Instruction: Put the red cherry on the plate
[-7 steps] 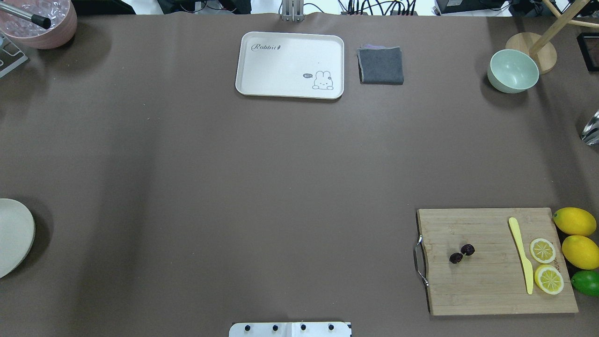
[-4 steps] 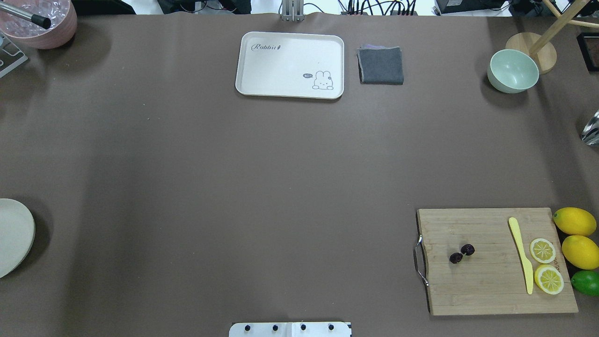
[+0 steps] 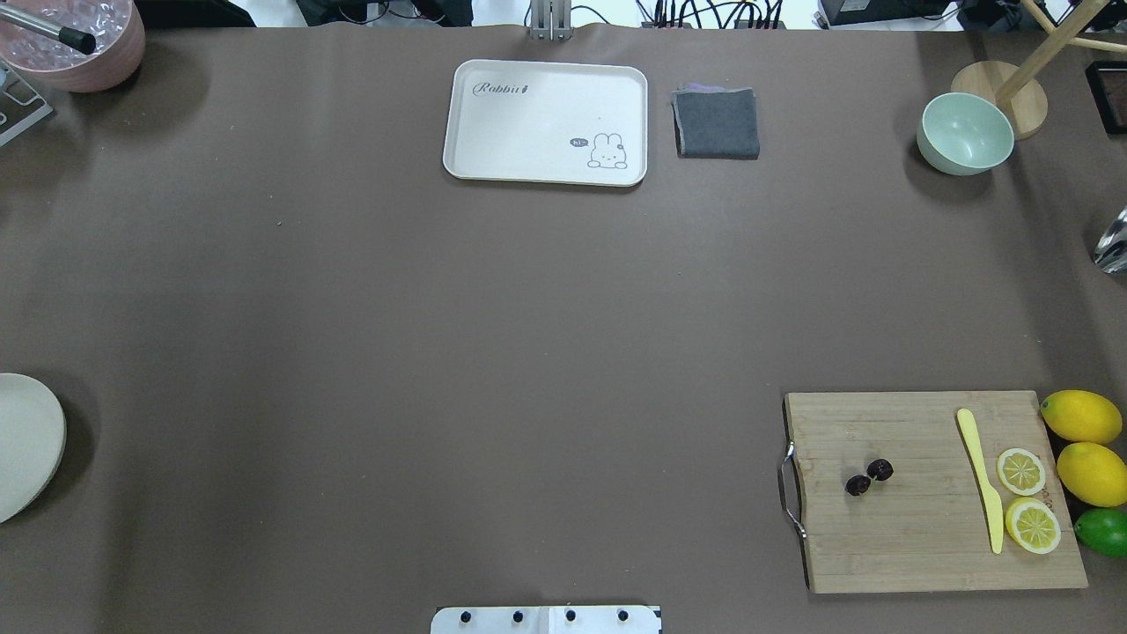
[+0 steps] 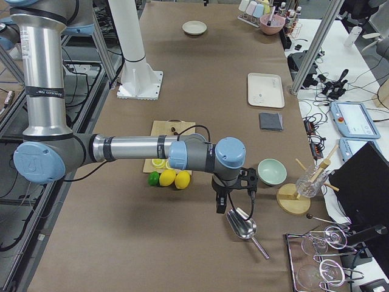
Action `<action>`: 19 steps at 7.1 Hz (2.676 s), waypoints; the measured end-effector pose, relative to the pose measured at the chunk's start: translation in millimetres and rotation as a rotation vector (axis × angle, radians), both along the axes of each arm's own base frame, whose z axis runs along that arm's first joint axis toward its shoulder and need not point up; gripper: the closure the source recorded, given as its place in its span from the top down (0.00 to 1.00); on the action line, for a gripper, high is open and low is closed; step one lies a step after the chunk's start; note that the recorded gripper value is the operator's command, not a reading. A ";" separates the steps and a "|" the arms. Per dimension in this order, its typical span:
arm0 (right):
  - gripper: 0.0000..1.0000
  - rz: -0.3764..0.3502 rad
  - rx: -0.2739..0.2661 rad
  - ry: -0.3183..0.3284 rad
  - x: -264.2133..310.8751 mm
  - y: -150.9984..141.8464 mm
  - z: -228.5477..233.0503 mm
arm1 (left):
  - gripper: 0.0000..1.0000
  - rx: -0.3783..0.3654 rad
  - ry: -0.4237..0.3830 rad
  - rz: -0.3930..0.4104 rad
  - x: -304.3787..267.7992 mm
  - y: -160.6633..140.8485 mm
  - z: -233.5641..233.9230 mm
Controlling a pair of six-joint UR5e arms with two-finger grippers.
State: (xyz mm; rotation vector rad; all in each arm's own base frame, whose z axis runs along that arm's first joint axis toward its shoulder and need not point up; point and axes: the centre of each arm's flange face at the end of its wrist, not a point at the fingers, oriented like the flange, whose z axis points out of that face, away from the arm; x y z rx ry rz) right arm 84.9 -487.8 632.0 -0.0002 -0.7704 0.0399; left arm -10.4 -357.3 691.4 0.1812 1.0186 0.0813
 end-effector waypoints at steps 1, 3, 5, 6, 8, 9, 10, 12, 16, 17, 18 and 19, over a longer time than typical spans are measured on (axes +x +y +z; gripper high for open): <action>1.00 0.000 -0.002 0.000 0.0 0.2 0.7 | 0.98 -0.002 0.003 0.029 12.3 20.1 11.1; 1.00 0.000 -0.004 -0.001 -0.1 0.4 1.8 | 0.98 0.008 -0.034 0.089 35.9 38.0 36.7; 1.00 0.000 -0.005 0.000 0.0 0.4 2.3 | 0.97 0.028 -0.059 0.129 57.1 35.2 62.1; 1.00 0.000 -0.005 0.000 0.0 0.1 2.4 | 0.96 0.031 -0.058 0.157 72.1 29.4 64.9; 1.00 0.000 -0.006 0.000 0.0 0.0 3.2 | 0.47 0.028 -0.050 0.209 101.2 19.7 62.3; 1.00 0.000 -0.006 0.000 0.1 -0.3 3.2 | 0.45 0.030 -0.049 0.223 108.2 17.0 62.6; 1.00 0.000 -0.006 0.000 0.1 -0.5 2.9 | 0.45 0.032 -0.049 0.230 110.8 16.4 64.0; 1.00 0.000 -0.004 0.000 0.1 -0.8 1.8 | 0.00 0.034 -0.050 0.235 111.4 17.0 66.4; 1.00 0.000 0.005 0.001 0.1 -2.6 -2.5 | 0.00 0.032 -0.020 0.221 101.1 29.1 78.4; 1.00 -0.002 0.009 0.001 0.2 -3.0 -3.5 | 0.00 0.010 0.025 0.196 94.6 21.5 69.9; 1.00 -0.004 0.015 0.001 0.2 -3.6 -4.6 | 0.00 -0.022 0.079 0.153 87.0 5.8 55.6; 1.00 -0.004 0.026 0.000 0.1 -4.6 -6.4 | 0.00 -0.049 0.118 0.103 82.9 -18.3 37.8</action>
